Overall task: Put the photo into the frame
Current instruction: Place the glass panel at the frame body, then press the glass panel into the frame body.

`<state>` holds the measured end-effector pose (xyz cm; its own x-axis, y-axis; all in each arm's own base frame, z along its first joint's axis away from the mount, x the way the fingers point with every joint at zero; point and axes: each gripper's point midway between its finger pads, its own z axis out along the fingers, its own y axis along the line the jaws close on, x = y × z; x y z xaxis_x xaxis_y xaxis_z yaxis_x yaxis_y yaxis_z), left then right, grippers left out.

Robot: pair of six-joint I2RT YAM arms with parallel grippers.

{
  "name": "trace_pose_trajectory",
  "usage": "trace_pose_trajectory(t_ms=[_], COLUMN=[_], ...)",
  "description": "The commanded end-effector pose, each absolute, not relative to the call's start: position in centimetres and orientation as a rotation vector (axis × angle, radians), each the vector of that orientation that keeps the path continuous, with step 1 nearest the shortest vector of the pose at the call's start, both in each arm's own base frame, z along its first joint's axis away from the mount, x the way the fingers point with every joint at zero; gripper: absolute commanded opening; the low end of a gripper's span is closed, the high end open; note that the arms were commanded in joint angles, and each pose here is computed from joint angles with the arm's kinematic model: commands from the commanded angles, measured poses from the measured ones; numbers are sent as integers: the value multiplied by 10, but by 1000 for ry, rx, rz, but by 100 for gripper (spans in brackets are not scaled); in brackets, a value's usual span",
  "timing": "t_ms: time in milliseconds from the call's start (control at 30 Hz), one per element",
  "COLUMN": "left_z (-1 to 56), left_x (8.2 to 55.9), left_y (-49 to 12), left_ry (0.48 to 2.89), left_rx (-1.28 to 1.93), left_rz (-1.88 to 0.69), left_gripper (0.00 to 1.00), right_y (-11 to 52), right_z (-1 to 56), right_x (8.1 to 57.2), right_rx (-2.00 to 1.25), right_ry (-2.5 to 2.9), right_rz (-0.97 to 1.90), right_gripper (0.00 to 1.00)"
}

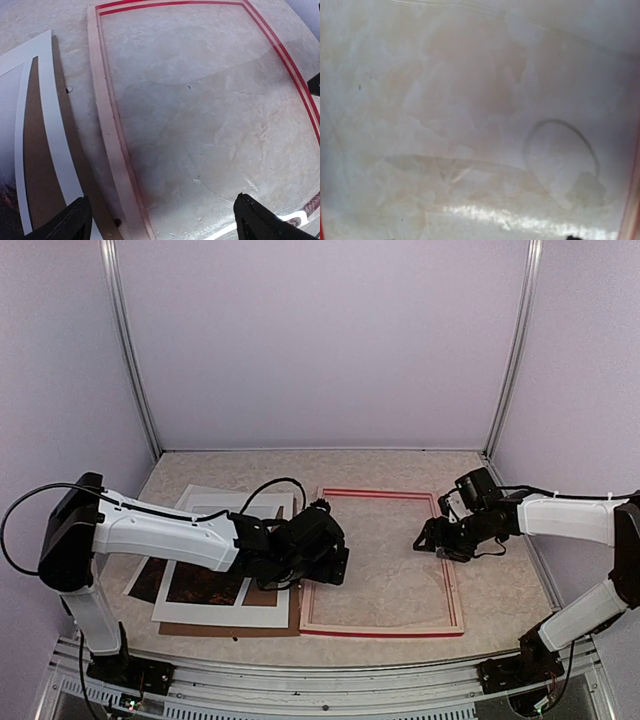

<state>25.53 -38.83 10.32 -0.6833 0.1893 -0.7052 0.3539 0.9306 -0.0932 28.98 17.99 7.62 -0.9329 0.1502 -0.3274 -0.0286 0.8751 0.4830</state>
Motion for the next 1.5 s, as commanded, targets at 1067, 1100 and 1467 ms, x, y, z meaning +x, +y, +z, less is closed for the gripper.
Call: trace_pose_trajectory(t_ms=[1067, 1100, 1467], left_z=[35, 33, 19], left_x=[225, 225, 226], left_y=[-485, -484, -465], left_ry=[2392, 2396, 2433], left_rx=[702, 697, 641], left_rz=[-548, -540, -510], left_gripper=[93, 93, 93], right_y=[176, 175, 166], right_z=[63, 63, 58], right_x=[288, 288, 290], right_rx=[34, 34, 31], right_ry=[2737, 2739, 2770], right_rz=[605, 601, 502], right_gripper=[78, 79, 80])
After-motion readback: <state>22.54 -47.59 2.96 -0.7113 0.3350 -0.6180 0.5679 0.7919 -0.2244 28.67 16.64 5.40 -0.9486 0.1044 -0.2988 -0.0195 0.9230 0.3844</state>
